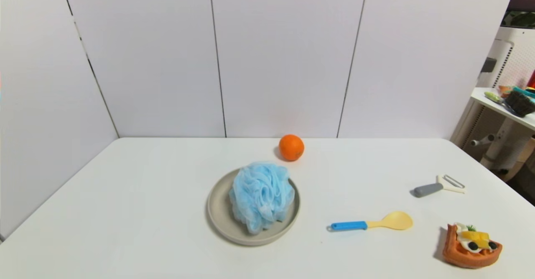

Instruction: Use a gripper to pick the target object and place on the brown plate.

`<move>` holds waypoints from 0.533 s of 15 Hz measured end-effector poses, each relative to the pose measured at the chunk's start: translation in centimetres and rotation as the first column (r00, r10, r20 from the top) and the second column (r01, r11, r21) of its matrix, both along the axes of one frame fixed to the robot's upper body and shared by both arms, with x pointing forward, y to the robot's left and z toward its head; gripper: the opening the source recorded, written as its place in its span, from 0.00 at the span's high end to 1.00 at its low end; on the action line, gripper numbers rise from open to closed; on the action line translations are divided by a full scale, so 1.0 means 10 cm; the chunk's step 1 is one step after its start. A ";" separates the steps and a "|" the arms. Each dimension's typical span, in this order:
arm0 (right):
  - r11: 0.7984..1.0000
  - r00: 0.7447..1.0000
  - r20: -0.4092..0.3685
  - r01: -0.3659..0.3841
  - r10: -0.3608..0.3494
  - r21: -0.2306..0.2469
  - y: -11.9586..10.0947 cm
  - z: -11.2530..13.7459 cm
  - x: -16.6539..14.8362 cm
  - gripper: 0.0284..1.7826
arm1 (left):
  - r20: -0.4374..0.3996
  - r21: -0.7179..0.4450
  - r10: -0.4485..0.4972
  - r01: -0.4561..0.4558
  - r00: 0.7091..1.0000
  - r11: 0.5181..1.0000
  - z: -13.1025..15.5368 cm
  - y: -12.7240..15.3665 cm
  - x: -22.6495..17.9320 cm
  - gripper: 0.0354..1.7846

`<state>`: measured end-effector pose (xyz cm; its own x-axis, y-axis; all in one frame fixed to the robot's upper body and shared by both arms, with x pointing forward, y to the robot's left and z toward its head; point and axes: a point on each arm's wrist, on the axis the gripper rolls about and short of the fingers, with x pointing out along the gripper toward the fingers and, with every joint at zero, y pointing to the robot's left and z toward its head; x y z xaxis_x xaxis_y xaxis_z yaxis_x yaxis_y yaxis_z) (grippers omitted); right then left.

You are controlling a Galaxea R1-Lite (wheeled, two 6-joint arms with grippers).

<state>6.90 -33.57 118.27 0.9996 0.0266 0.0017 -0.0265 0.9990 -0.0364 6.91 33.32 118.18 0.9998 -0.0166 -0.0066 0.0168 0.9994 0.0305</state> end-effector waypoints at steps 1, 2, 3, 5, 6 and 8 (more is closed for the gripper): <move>1.000 1.000 0.000 0.000 0.000 0.000 0.00 0.00 0.00 0.05 | 0.001 -0.001 0.000 0.000 1.000 1.000 0.00 0.00 0.00 0.06; 1.000 1.000 0.000 0.000 0.000 0.000 0.00 0.00 0.00 0.05 | 0.001 -0.002 0.000 0.000 1.000 1.000 0.00 0.00 0.00 0.06; 1.000 1.000 0.000 0.000 0.000 0.000 0.00 0.00 0.00 0.05 | 0.000 -0.001 0.000 0.000 1.000 1.000 0.00 0.00 0.00 0.06; 1.000 1.000 0.000 0.000 0.000 0.000 0.00 0.00 0.00 0.05 | 0.001 -0.001 0.001 -0.001 1.000 1.000 0.00 0.00 0.00 0.06; 1.000 1.000 0.000 0.000 0.000 0.000 0.00 0.00 0.00 0.05 | 0.001 -0.002 0.000 0.000 1.000 1.000 0.00 0.00 0.00 0.06; 1.000 1.000 0.000 0.000 0.000 -0.001 0.00 0.00 0.00 0.05 | 0.001 -0.001 0.000 0.000 1.000 1.000 0.00 0.00 0.00 0.06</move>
<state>6.90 -33.58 118.27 0.9997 0.0262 0.0013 -0.0261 0.9989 -0.0379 6.91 33.32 118.18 0.9998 -0.0166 -0.0053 0.0167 0.9994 0.0291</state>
